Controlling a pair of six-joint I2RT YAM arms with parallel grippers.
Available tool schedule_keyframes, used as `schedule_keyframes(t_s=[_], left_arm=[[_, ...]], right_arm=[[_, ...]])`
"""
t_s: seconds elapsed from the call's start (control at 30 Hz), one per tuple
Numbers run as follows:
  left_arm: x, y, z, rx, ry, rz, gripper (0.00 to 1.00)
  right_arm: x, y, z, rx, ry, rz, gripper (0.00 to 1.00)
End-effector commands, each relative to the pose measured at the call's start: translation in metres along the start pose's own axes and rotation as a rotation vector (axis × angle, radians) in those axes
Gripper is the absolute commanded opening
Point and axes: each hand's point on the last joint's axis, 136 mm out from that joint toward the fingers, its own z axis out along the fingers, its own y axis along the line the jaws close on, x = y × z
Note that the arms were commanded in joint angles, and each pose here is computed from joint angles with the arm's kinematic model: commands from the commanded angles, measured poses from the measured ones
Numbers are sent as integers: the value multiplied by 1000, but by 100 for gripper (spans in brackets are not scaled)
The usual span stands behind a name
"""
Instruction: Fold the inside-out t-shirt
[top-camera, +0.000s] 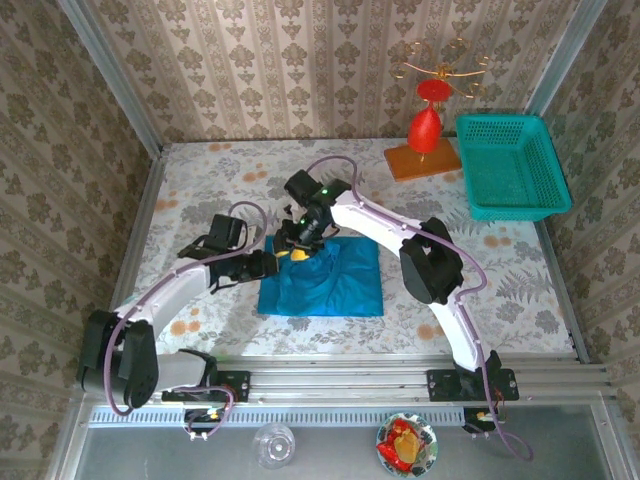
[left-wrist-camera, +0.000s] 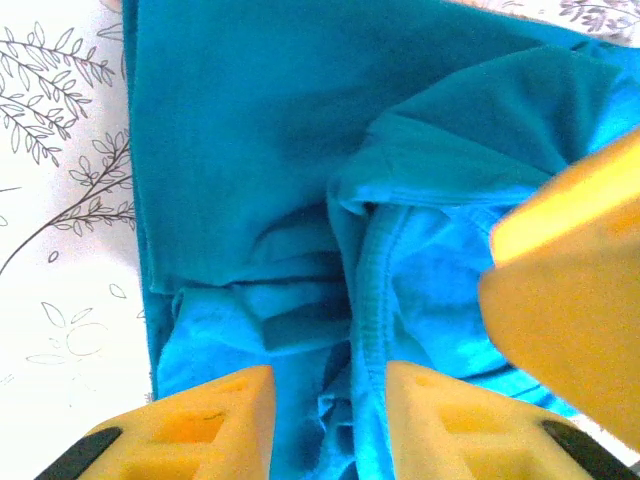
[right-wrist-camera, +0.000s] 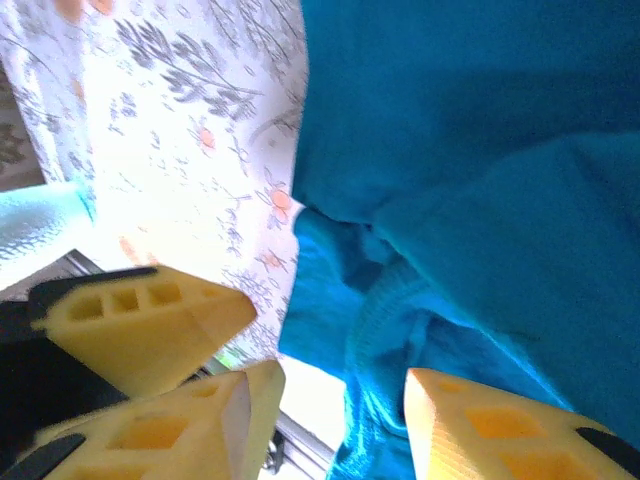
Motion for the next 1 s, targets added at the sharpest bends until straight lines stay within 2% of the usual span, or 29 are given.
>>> schedule_keyframes(t_s=[0.0, 0.13, 0.33, 0.63, 0.83, 0.97], left_arm=[[16, 3, -3, -8, 47, 13, 36], [11, -3, -3, -8, 49, 46, 37], [-14, -26, 2, -63, 77, 211, 38], [-17, -81, 33, -227, 212, 717, 44], [-19, -75, 65, -399, 319, 880, 49], [-23, -65, 78, -478, 365, 910, 49]], right_arm=[[-11, 16, -34, -7, -100, -52, 48], [-5, -4, -57, 77, -156, -35, 48], [13, -62, -90, 167, -226, 82, 49], [47, -135, -134, 179, -318, 237, 49], [66, -153, -154, 187, -357, 267, 49], [76, -158, -158, 194, -364, 274, 50]])
